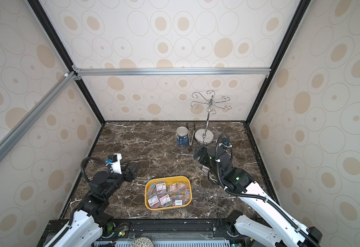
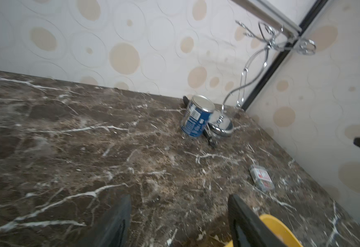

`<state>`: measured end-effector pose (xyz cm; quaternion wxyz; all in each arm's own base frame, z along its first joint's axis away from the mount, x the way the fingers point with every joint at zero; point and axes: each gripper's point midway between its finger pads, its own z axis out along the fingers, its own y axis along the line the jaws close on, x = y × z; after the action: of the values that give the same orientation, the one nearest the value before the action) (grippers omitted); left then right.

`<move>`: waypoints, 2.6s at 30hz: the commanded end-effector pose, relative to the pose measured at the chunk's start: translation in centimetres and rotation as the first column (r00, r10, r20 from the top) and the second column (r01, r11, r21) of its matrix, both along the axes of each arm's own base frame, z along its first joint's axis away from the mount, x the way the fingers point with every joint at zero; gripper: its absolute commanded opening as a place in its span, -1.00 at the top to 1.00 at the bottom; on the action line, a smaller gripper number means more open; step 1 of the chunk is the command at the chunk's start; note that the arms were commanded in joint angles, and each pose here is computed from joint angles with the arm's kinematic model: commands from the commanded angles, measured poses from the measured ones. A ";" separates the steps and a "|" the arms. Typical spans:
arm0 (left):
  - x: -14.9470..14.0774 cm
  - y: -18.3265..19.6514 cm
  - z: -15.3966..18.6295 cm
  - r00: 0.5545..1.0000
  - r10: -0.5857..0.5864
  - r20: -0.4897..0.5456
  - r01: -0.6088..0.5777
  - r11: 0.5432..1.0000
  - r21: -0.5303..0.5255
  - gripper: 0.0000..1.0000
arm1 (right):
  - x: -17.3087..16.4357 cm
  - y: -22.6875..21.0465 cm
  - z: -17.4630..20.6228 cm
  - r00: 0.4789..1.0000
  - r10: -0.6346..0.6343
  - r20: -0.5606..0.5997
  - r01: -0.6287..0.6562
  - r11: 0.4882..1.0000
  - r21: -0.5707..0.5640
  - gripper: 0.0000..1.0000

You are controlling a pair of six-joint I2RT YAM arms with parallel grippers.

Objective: Take the paper clips out of the storage box
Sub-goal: Adjust the boxed paper clips in the storage box.

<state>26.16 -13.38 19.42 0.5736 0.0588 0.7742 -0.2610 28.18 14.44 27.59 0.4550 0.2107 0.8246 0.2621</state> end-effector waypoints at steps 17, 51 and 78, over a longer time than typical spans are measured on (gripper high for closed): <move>-3.0 -14.4 -2.5 0.946 -0.307 -0.105 0.324 0.893 0.313 -0.39 | 0.4 2.5 -0.6 0.993 0.115 0.003 -0.115 0.993 -0.002 -0.99; -2.8 -19.5 -11.7 0.846 -0.320 -0.427 0.513 0.710 0.482 -0.37 | 1.4 -4.6 -9.2 0.997 -0.065 -0.037 0.044 0.910 -0.411 -0.99; -8.2 -17.8 -8.6 0.763 -0.493 -0.418 0.631 0.710 0.313 -0.34 | 2.5 -13.7 -15.2 0.917 -0.398 -0.011 0.296 0.698 -0.652 -1.00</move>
<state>17.48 -30.33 9.97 0.3114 0.3803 0.8325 -0.2555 29.98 0.88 11.25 0.4652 0.1978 0.8517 -0.1380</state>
